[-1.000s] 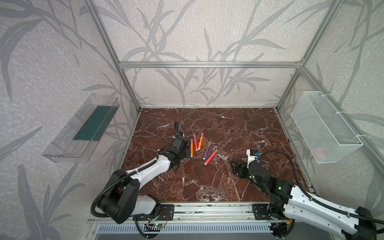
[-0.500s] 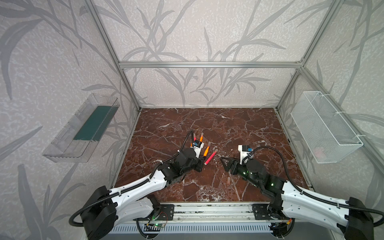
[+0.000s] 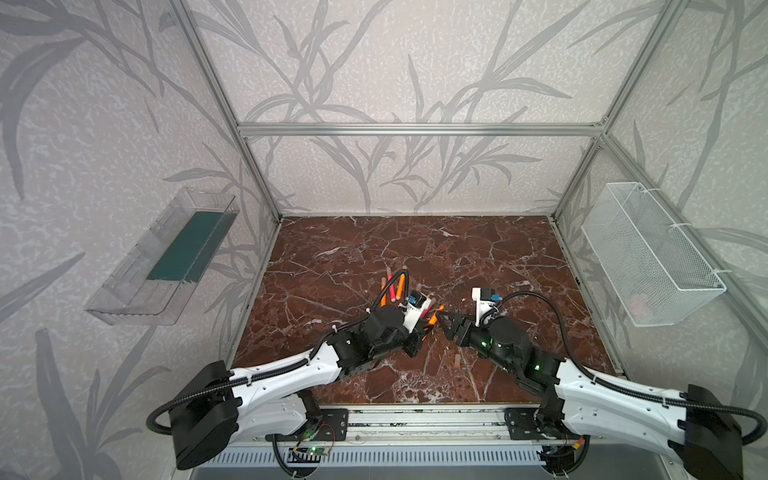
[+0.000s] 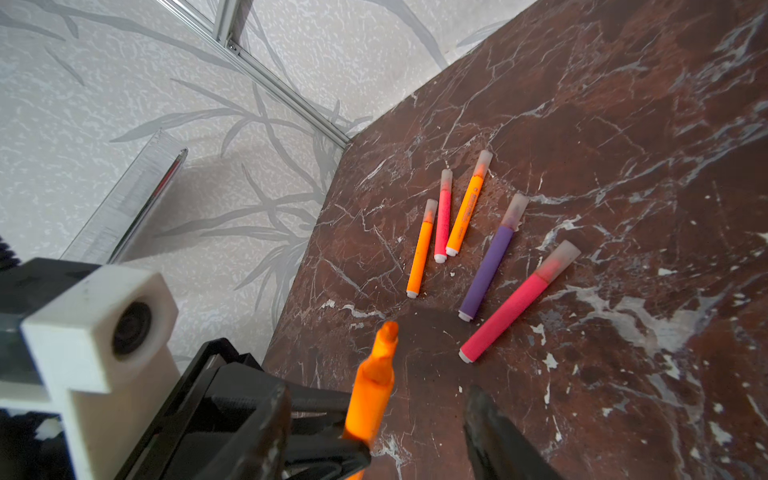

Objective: Insert the pens into the pen caps
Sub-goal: 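Lift the orange marker with the left gripper while the right gripper moves toward it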

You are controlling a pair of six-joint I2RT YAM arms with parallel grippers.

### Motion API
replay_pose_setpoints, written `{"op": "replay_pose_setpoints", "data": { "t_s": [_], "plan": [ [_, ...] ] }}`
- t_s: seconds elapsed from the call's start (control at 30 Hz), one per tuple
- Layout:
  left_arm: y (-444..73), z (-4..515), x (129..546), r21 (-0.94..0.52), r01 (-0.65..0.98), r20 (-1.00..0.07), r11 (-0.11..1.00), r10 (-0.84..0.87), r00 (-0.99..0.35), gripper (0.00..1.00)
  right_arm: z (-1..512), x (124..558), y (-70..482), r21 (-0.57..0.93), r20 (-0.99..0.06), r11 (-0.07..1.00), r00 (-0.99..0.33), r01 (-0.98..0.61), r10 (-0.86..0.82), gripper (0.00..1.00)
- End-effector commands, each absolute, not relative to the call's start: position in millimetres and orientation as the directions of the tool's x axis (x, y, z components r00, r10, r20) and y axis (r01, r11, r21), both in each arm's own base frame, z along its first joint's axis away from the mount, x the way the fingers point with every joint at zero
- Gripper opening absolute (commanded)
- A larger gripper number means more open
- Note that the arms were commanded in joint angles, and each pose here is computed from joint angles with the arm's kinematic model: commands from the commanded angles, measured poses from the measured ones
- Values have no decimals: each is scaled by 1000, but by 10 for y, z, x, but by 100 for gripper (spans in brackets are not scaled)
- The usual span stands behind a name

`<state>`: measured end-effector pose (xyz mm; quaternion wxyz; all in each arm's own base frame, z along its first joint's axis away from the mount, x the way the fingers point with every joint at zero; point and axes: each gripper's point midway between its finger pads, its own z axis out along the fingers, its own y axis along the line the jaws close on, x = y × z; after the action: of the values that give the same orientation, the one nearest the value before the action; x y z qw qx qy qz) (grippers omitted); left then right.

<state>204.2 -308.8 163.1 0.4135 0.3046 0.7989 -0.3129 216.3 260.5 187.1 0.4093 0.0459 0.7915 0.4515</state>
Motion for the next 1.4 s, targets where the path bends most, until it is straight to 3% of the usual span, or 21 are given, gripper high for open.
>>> {"op": "replay_pose_setpoints", "data": {
  "t_s": [0.0, 0.6, 0.73, 0.97, 1.17, 1.37],
  "plan": [
    [-3161, 1715, 2026, -226, 774, -873, 591, 229, -430, 0, 2069, 2165, 2729, 774, -599, 539, -657, -331, 457, 62],
    [-3230, 1727, 1955, -206, 801, -888, 563, 236, -394, 0, 2011, 2210, 2847, 773, -589, 551, -677, -313, 442, 17],
    [-3206, 1705, 1978, -196, 794, -892, 576, 232, -388, 13, 2028, 2208, 2852, 776, -588, 546, -676, -316, 444, 7],
    [-3212, 1667, 2027, -189, 783, -894, 593, 226, -387, 29, 2082, 2174, 2862, 782, -589, 526, -673, -334, 448, 3],
    [-3257, 1664, 2038, -195, 786, -895, 586, 220, -387, 29, 2110, 2149, 2889, 783, -591, 515, -672, -348, 446, 2],
    [-3265, 1663, 2042, -195, 788, -898, 585, 217, -383, 23, 2105, 2151, 2893, 782, -593, 517, -670, -347, 446, 2]
  ]
}}
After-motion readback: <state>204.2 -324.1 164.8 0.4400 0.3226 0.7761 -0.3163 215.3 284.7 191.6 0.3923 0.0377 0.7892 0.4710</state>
